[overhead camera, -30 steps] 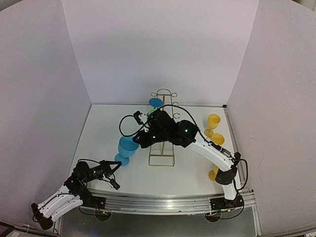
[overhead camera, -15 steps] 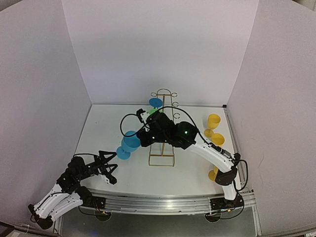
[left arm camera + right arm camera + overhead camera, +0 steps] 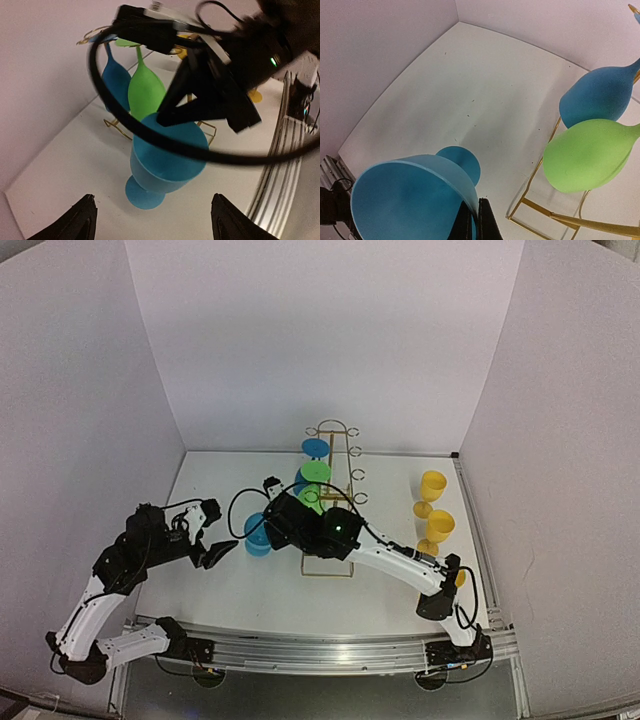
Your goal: Take the wine glass off the wine glass rack
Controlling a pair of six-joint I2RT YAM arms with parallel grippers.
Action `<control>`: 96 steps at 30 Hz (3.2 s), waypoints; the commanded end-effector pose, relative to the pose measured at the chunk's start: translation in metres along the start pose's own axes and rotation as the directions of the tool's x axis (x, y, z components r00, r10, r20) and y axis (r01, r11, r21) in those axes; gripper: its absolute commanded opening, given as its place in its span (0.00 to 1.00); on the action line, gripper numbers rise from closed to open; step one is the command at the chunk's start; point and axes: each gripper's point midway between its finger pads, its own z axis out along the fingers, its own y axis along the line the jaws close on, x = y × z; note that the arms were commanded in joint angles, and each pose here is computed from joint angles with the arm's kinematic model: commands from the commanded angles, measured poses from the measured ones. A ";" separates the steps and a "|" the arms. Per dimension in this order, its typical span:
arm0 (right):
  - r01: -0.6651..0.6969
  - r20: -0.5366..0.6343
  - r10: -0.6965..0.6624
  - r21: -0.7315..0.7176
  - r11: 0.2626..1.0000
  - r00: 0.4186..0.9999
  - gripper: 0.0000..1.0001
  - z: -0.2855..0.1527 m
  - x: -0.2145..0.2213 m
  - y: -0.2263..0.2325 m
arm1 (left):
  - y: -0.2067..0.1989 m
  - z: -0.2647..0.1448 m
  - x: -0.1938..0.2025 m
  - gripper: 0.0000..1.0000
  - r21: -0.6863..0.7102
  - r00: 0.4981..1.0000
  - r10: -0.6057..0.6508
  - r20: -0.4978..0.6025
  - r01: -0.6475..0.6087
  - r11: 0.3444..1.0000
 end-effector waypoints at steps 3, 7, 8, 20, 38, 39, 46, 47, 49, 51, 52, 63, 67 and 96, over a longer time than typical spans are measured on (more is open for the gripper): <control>-0.105 0.111 0.099 0.049 0.993 0.989 0.00 0.004 -0.014 0.010 | 0.015 0.004 -0.002 0.72 -0.043 0.828 -0.560 -0.029 0.559 0.828; -0.132 0.107 0.127 0.039 0.990 0.986 0.00 0.013 -0.007 0.019 | 0.026 0.019 0.017 0.71 -0.135 0.794 -0.599 -0.102 0.586 0.799; -0.136 0.105 0.131 0.035 0.990 0.986 0.00 0.014 -0.007 0.020 | 0.028 0.022 0.023 0.70 -0.157 0.794 -0.594 -0.126 0.576 0.802; -0.112 0.080 0.115 -0.032 0.993 0.990 0.00 0.027 0.006 0.046 | 0.057 0.054 0.057 0.49 -0.342 0.780 -0.558 -0.285 0.460 0.819; -0.076 0.108 0.087 -0.101 0.992 0.990 0.35 0.008 -0.009 0.053 | 0.080 0.059 0.113 0.00 -0.453 0.720 -0.517 -0.462 0.309 0.836; -0.077 0.124 0.090 -0.106 0.991 0.988 0.38 0.001 -0.015 0.051 | 0.090 0.060 0.117 0.00 -0.469 0.711 -0.525 -0.468 0.304 0.829; -0.075 0.204 0.108 -0.162 0.984 0.973 0.47 -0.047 -0.051 0.044 | 0.182 0.060 0.135 0.00 -0.585 0.698 -0.564 -0.441 0.253 0.771; -0.075 0.209 0.110 -0.169 0.983 0.972 0.48 -0.052 -0.054 0.044 | 0.196 0.058 0.138 0.00 -0.605 0.685 -0.582 -0.437 0.255 0.754; -0.072 0.217 0.110 -0.174 0.982 0.970 0.50 -0.059 -0.057 0.041 | 0.221 0.055 0.146 0.00 -0.640 0.666 -0.611 -0.429 0.253 0.725; -0.071 0.220 0.107 -0.167 0.983 0.970 0.51 -0.064 -0.058 0.037 | 0.244 0.052 0.151 0.00 -0.666 0.668 -0.620 -0.411 0.244 0.705; -0.071 0.223 0.107 -0.163 0.984 0.969 0.51 -0.066 -0.058 0.035 | 0.254 0.051 0.154 0.00 -0.676 0.667 -0.623 -0.408 0.238 0.697; -0.055 0.242 0.089 -0.146 0.988 0.966 0.55 -0.079 -0.062 0.026 | 0.339 0.045 0.192 0.00 -0.766 0.619 -0.711 -0.333 0.262 0.587; -0.054 0.242 0.086 -0.136 0.989 0.966 0.55 -0.080 -0.060 0.022 | 0.350 0.046 0.212 0.00 -0.779 0.586 -0.737 -0.337 0.266 0.568; -0.038 0.263 0.070 -0.126 0.991 0.962 0.61 -0.086 -0.065 0.019 | 0.354 0.045 0.182 0.50 -0.741 0.676 -0.666 -0.317 0.261 0.618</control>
